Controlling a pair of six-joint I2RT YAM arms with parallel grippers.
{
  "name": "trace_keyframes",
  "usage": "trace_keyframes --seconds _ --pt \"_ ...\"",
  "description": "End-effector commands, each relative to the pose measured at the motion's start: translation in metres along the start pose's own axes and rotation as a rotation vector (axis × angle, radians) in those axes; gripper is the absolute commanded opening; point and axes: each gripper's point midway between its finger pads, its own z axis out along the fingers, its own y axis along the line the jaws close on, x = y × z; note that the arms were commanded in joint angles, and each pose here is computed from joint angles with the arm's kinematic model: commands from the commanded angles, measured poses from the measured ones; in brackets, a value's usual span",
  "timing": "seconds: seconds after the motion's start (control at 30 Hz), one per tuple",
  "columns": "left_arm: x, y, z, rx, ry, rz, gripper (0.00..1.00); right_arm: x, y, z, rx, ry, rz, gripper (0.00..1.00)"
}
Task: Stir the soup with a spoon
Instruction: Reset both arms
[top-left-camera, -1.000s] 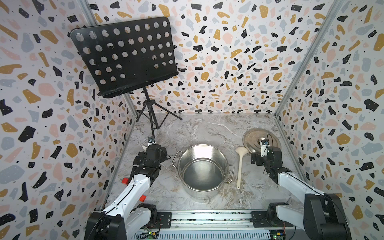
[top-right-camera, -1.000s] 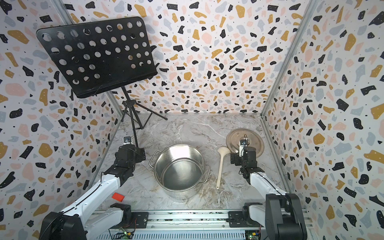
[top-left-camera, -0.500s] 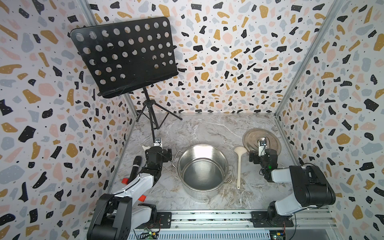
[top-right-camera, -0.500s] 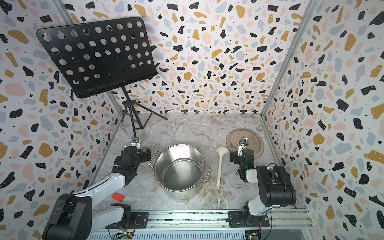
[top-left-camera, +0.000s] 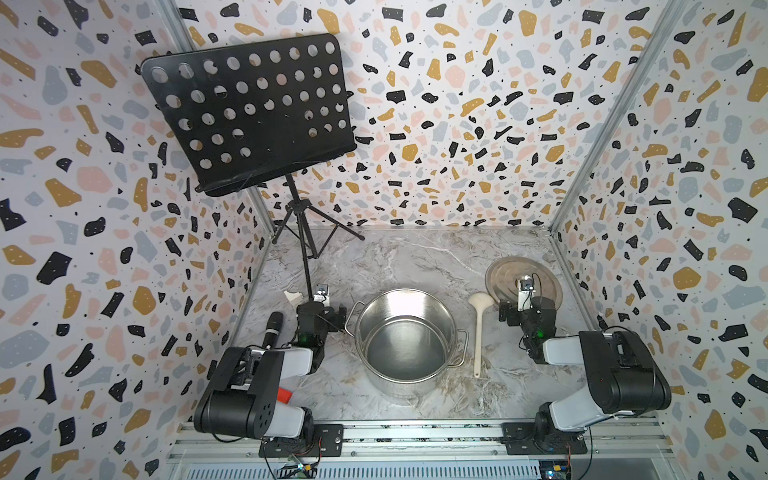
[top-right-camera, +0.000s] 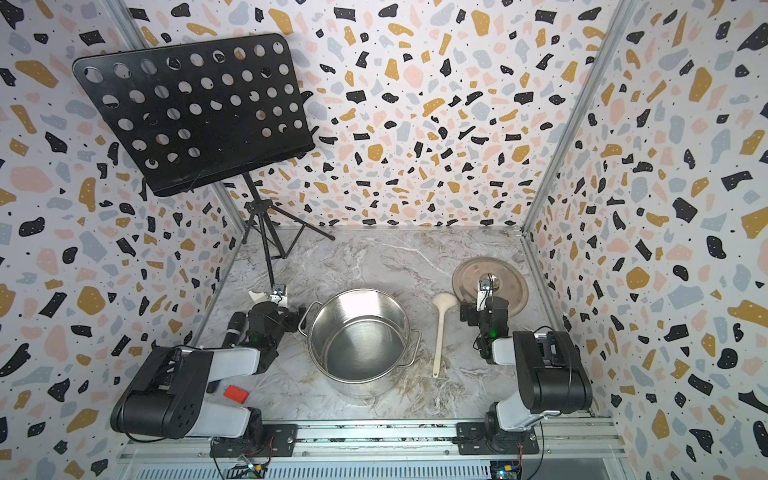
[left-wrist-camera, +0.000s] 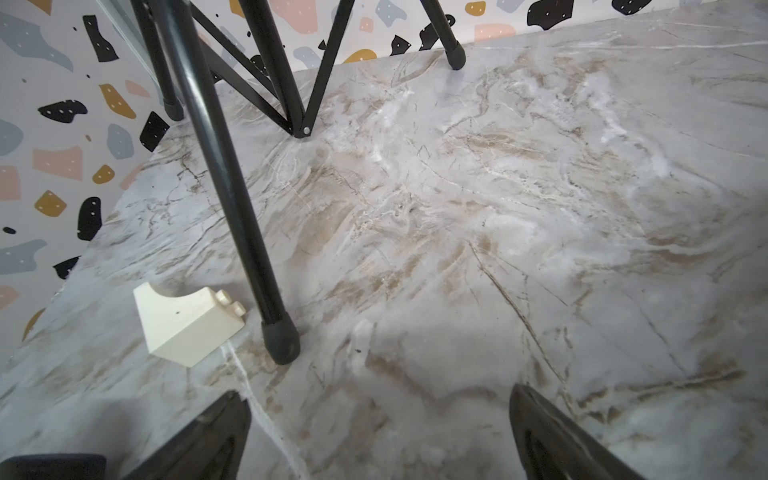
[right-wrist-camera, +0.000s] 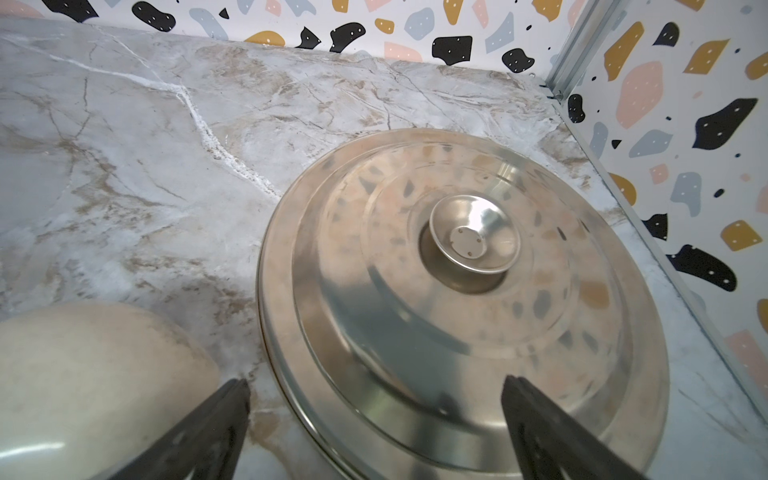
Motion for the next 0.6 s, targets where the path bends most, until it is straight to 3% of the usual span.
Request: trace_keyframes --seconds 0.0,0.57 --pt "-0.0297 0.0028 0.0008 0.006 -0.093 -0.026 1.0 -0.0174 -0.0019 0.0004 0.003 -0.049 0.007 1.0" --pt "-0.0301 0.0028 -0.0004 0.007 -0.093 -0.024 0.99 -0.0187 -0.0022 -0.0012 0.005 -0.059 0.006 1.0"
